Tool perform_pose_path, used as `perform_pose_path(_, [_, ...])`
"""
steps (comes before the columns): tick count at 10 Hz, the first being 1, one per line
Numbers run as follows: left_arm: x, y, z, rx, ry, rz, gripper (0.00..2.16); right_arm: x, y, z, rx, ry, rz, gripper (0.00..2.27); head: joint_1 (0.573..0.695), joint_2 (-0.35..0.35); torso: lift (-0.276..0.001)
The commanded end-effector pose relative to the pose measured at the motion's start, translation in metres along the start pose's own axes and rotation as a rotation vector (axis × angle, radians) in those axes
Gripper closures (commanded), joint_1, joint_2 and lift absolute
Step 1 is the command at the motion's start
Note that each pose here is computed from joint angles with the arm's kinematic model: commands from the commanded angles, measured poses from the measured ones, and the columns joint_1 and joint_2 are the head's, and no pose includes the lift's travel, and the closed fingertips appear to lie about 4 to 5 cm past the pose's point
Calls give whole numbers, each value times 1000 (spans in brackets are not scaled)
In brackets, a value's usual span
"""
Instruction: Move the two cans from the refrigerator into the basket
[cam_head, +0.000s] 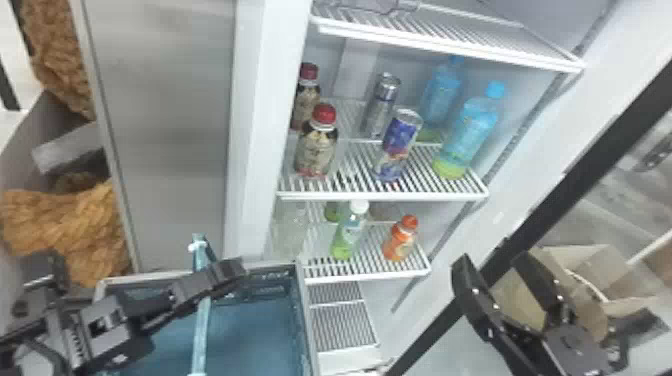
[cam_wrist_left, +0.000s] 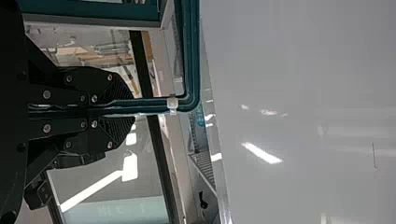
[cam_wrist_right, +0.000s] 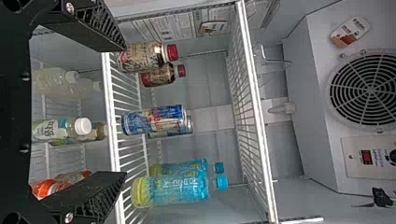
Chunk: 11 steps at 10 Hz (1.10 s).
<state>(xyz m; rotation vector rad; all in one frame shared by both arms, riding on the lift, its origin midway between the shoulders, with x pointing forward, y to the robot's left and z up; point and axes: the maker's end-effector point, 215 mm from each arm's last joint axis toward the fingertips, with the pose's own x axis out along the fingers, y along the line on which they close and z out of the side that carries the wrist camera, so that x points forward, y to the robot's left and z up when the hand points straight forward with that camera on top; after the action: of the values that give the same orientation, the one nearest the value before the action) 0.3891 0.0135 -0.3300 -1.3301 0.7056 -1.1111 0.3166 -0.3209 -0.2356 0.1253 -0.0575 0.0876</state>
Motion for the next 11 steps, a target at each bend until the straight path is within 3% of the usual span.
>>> perform_pose_path(1, [0, -1, 1, -2, -4, -5, 1191, 10, -4, -3, -15, 1, -9, 91, 695, -350, -31])
perform_pose_path(11, [-1, -3, 5, 5, -19, -11, 1191, 94, -54, -41, -22, -20, -81, 87, 695, -350, -31])
